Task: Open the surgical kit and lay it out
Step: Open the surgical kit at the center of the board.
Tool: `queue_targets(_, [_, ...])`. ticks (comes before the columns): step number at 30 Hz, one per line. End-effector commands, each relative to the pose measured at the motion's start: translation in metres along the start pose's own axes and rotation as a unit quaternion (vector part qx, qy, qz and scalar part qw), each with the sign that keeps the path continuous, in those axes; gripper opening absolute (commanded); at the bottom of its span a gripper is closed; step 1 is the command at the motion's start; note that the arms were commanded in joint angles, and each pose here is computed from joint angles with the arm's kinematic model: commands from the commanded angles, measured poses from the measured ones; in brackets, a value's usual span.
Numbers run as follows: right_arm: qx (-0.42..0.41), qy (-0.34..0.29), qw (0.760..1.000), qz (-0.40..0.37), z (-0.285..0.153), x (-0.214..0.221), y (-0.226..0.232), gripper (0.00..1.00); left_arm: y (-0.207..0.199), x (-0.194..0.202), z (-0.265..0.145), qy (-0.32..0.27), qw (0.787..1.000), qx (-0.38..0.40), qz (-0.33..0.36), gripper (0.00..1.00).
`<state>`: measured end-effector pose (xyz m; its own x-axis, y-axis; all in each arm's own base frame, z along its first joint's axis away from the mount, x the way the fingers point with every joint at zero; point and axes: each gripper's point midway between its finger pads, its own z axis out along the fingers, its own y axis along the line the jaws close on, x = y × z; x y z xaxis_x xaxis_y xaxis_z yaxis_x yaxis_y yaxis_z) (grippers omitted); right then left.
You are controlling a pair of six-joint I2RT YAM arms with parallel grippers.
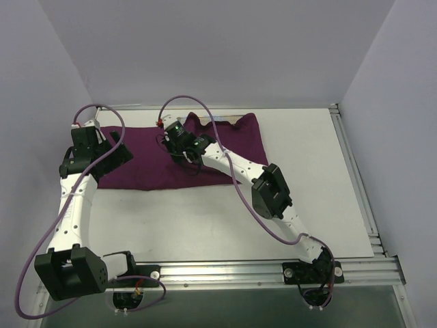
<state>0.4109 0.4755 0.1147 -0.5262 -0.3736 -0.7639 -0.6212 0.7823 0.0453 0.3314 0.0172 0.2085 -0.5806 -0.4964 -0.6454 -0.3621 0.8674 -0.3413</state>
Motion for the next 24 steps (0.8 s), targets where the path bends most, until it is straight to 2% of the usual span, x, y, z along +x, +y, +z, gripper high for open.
queue_targets(1, [-0.002, -0.047, 0.999, 0.013, -0.026, -0.041, -0.001, 0.0, -0.009, -0.011, -0.006, -0.026, 0.999, 0.022, 0.009, 0.94])
queue_targets(5, [0.008, -0.054, 0.998, 0.022, -0.028, -0.046, -0.009, 0.0, -0.01, -0.01, -0.005, -0.022, 0.999, 0.026, 0.007, 0.94])
queue_targets(8, [0.067, -0.066, 0.994, 0.047, -0.04, -0.056, -0.052, 0.0, -0.018, -0.008, -0.005, -0.016, 0.999, 0.046, 0.001, 0.94])
queue_targets(9, [0.085, -0.073, 0.992, 0.057, -0.044, -0.059, -0.069, 0.0, -0.02, -0.005, -0.004, -0.011, 0.998, 0.054, -0.001, 0.94])
queue_targets(12, [0.188, -0.088, 0.972, 0.108, -0.084, -0.06, -0.177, 0.0, -0.029, 0.003, -0.001, 0.004, 0.996, 0.084, -0.009, 0.94])
queue_targets(13, [0.215, -0.093, 0.963, 0.133, -0.1, -0.058, -0.21, 0.0, -0.032, 0.004, 0.0, 0.006, 0.996, 0.09, -0.012, 0.94])
queue_targets(14, [0.266, -0.093, 0.944, 0.17, -0.134, -0.042, -0.274, 0.0, -0.034, 0.006, 0.003, 0.009, 0.995, 0.097, -0.013, 0.94])
queue_targets(16, [0.31, -0.112, 0.921, 0.209, -0.174, -0.027, -0.334, 0.0, -0.038, 0.015, 0.008, 0.029, 0.993, 0.114, -0.019, 0.94])
queue_targets(17, [0.355, -0.141, 0.892, 0.243, -0.227, -0.019, -0.385, 0.0, -0.041, 0.018, 0.013, 0.037, 0.992, 0.122, -0.021, 0.94])
queue_targets(18, [0.383, -0.123, 0.878, 0.259, -0.238, 0.014, -0.407, 0.0, -0.044, 0.023, 0.015, 0.049, 0.99, 0.132, -0.023, 0.94])
queue_targets(19, [0.409, -0.136, 0.861, 0.272, -0.27, 0.021, -0.424, 0.0, -0.045, 0.025, 0.018, 0.055, 0.989, 0.137, -0.024, 0.94])
queue_targets(20, [0.449, -0.131, 0.835, 0.29, -0.298, 0.045, -0.455, 0.0, -0.046, 0.029, 0.023, 0.066, 0.988, 0.14, -0.027, 0.94])
queue_targets(22, [0.48, -0.106, 0.815, 0.306, -0.318, 0.082, -0.475, 0.0, -0.051, 0.033, 0.026, 0.077, 0.985, 0.153, -0.033, 0.94])
queue_targets(24, [0.502, -0.072, 0.798, 0.325, -0.331, 0.112, -0.49, 0.14, -0.053, 0.037, 0.031, 0.087, 0.984, 0.155, -0.034, 0.94])
